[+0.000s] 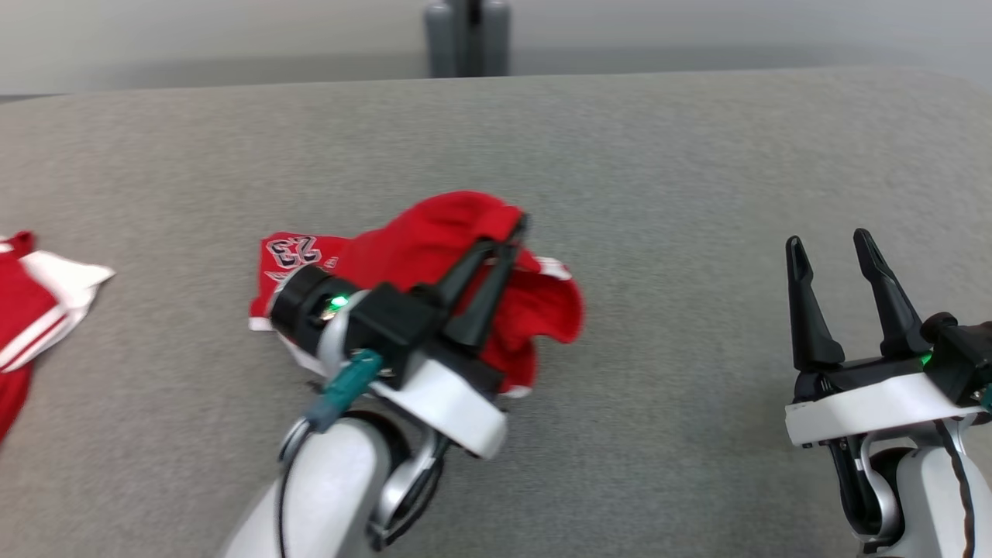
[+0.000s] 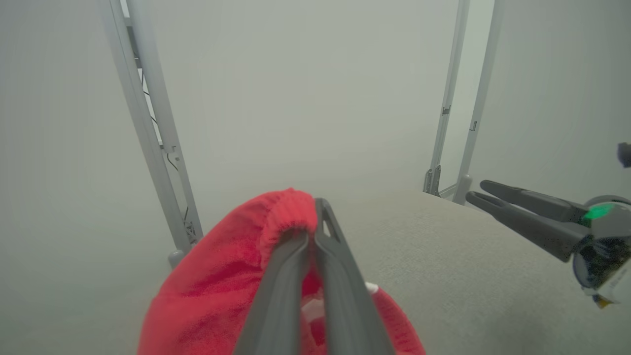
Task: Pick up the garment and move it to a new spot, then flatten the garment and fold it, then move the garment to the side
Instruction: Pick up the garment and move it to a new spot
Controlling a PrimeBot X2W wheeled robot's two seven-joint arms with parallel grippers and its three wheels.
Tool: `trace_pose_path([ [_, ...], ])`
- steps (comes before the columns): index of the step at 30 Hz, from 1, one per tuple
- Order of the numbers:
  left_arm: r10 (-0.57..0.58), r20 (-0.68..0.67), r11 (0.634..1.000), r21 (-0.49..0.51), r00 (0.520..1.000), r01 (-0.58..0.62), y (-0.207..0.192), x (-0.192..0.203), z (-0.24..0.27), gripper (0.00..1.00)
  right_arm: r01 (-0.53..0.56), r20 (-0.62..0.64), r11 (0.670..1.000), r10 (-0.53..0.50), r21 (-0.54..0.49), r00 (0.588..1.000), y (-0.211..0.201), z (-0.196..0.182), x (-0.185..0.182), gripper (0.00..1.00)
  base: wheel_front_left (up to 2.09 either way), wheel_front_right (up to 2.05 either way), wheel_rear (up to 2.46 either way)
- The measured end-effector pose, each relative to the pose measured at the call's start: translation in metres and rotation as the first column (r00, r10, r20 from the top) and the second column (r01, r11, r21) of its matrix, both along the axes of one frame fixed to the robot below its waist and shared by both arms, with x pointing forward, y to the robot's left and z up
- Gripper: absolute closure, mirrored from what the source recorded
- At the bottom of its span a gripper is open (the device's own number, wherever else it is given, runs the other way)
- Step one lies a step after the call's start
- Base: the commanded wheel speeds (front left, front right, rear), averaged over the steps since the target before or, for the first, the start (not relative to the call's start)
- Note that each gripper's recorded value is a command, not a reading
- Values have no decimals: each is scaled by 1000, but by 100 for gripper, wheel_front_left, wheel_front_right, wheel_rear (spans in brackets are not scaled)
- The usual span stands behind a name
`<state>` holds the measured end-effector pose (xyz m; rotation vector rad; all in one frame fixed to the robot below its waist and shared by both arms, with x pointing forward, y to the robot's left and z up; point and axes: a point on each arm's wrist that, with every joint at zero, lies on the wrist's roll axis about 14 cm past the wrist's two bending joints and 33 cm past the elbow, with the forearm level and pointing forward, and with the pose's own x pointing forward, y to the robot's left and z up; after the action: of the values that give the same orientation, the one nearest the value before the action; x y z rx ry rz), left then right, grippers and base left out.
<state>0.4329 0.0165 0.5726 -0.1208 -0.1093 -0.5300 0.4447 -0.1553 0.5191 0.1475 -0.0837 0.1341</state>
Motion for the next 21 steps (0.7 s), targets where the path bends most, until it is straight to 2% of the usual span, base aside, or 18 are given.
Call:
trace_pose_path([
  [4,-183,21,983,3,983,183,-57,-4,8,100,68,4,998,-68,3,998,-24,0,-8,0,0,0,0],
  [9,-354,-29,934,33,935,355,-114,-8,-10,100,159,-19,987,-159,14,987,-57,-10,-20,0,0,0,0],
  [14,-452,-169,884,46,876,465,-152,-4,-62,100,243,-70,970,-242,5,968,-85,-30,-33,0,0,0,0],
  [19,-472,-244,864,64,847,500,-164,4,-96,98,262,-94,965,-262,-6,960,-92,-42,-30,0,0,0,0],
  [20,-477,-241,862,58,845,503,-166,5,-97,55,262,-95,965,-262,-6,961,-92,-42,-29,0,0,0,0],
  [21,-483,-229,860,59,845,507,-168,5,-96,0,262,-95,965,-261,-6,961,-92,-43,-29,0,0,0,0],
])
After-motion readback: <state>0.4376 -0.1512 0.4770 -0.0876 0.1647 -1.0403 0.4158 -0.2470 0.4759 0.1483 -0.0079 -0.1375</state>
